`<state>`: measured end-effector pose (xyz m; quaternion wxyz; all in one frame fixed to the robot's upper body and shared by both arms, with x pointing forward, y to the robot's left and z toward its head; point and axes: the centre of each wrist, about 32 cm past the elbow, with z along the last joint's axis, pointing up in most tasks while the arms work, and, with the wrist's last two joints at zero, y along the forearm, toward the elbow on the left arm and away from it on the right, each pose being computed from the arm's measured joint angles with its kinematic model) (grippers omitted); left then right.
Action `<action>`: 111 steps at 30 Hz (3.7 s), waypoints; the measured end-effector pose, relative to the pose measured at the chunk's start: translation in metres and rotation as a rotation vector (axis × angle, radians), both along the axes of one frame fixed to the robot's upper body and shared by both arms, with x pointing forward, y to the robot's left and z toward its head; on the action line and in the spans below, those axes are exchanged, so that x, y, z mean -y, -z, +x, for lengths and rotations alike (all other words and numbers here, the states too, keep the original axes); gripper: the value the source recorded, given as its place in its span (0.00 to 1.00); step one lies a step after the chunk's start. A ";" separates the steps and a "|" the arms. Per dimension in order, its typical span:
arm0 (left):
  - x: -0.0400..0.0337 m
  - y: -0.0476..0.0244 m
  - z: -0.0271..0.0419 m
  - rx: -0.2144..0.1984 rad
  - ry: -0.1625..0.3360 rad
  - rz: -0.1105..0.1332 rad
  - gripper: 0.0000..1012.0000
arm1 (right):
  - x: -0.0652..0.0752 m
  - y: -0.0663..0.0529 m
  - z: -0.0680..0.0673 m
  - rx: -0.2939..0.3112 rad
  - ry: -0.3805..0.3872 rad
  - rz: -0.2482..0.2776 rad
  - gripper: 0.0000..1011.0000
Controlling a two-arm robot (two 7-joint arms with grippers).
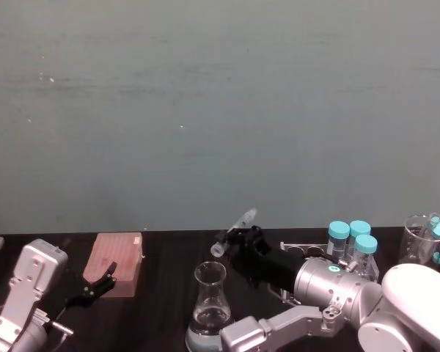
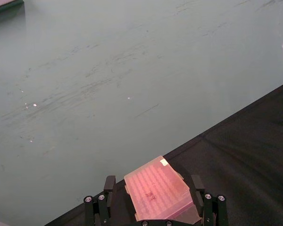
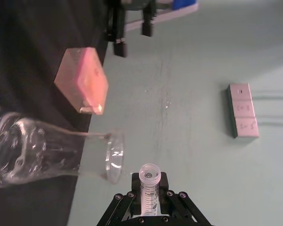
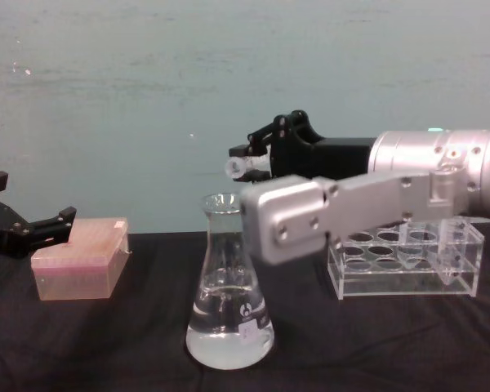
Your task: Pour the liquid from the test tube into the beaker using one hand.
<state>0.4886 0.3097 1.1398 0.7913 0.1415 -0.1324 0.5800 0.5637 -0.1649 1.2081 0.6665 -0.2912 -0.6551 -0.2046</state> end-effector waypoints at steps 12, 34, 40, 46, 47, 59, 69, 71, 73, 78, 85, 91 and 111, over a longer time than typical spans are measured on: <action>0.0000 0.0000 0.0000 0.000 0.000 0.000 0.99 | 0.009 -0.004 -0.002 -0.291 0.060 0.417 0.20; 0.0000 0.0000 0.0000 0.000 0.000 0.000 0.99 | 0.032 0.017 -0.021 -0.690 0.336 1.079 0.20; 0.0000 0.0000 0.0000 0.000 0.000 0.000 0.99 | 0.036 0.021 -0.021 -0.711 0.368 1.148 0.20; 0.0000 0.0000 0.0000 0.000 0.000 0.000 0.99 | 0.039 0.025 -0.021 -0.749 0.411 1.211 0.20; 0.0000 0.0000 0.0000 0.000 0.000 0.000 0.99 | 0.040 0.026 -0.021 -0.755 0.420 1.223 0.20; 0.0000 0.0000 0.0000 0.000 0.000 0.000 0.99 | 0.043 0.029 -0.018 -0.786 0.478 1.244 0.20; 0.0000 0.0000 0.0000 0.000 0.000 0.000 0.99 | 0.045 0.033 -0.014 -0.817 0.471 1.264 0.20; 0.0000 0.0000 0.0000 0.000 0.000 0.000 0.99 | 0.045 0.033 -0.013 -0.821 0.469 1.267 0.20; 0.0000 0.0000 0.0000 0.000 0.000 0.000 0.99 | 0.045 0.033 -0.013 -0.826 0.468 1.271 0.20; 0.0000 0.0000 0.0000 0.000 0.000 0.000 0.99 | 0.044 0.034 -0.011 -0.845 0.478 1.274 0.20; 0.0000 0.0000 0.0000 0.000 0.000 0.000 0.99 | 0.043 0.035 -0.010 -0.866 0.496 1.267 0.20; 0.0000 0.0000 0.0000 0.000 0.000 0.000 0.99 | 0.042 0.036 -0.009 -0.876 0.507 1.259 0.20; 0.0000 0.0000 0.0000 0.000 0.000 0.000 0.99 | 0.043 0.040 -0.004 -0.918 0.526 1.247 0.20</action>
